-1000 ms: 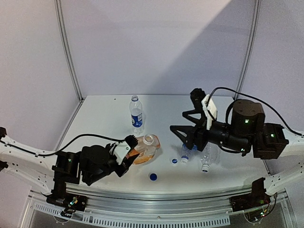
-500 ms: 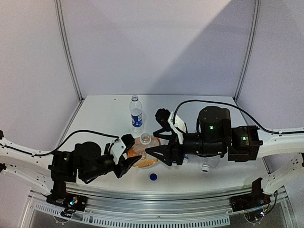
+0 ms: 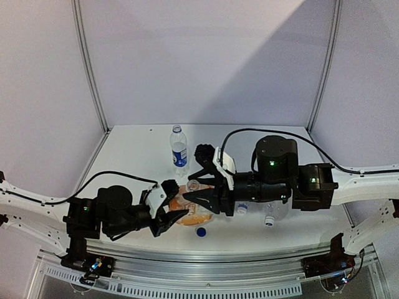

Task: Unscrew the bottle caps

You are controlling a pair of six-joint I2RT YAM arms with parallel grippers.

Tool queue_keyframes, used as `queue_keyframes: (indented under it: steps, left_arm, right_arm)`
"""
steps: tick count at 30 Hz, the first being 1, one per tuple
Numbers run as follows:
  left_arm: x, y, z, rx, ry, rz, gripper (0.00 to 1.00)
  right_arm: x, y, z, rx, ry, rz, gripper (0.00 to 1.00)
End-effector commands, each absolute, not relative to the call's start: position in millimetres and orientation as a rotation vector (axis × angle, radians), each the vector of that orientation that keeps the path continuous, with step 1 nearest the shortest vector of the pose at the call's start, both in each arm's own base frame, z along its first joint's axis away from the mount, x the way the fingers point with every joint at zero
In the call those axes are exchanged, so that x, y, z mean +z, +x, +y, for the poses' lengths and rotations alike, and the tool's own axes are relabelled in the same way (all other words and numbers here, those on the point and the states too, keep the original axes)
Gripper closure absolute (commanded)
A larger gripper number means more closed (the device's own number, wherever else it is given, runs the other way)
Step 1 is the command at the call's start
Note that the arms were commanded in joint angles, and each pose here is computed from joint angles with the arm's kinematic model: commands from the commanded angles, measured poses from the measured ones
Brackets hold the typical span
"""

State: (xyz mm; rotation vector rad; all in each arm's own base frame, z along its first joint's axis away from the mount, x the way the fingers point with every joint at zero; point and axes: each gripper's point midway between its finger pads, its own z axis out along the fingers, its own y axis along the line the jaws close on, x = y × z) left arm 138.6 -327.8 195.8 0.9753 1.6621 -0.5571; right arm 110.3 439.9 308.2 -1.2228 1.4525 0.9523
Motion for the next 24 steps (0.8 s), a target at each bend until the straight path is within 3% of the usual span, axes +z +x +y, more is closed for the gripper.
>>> queue_keyframes:
  steps: [1,7,10,12,16,24]
  left_arm:
    - [200,139,-330,-0.591,0.967,1.661,1.00]
    - [201,141,-328,-0.585,0.951,1.662,0.99]
    - [203,144,-326,-0.578,0.926,1.667,0.67]
    - [205,147,-323,-0.564,0.896,1.673,0.46]
    - [209,155,-312,-0.529,0.830,1.675,0.23]
    - [210,163,-302,-0.470,0.780,1.683,0.13]
  right_arm:
    - [302,110,450,0.950,-1.255,1.457,0.63]
    - [300,114,447,0.929,-1.238,1.465,0.85]
    - [302,118,442,0.905,-1.213,1.474,1.00]
    - [303,123,439,0.875,-1.195,1.485,1.00]
    - [304,133,431,0.806,-1.154,1.511,1.00]
    - [305,164,413,0.596,-1.048,1.563,1.00]
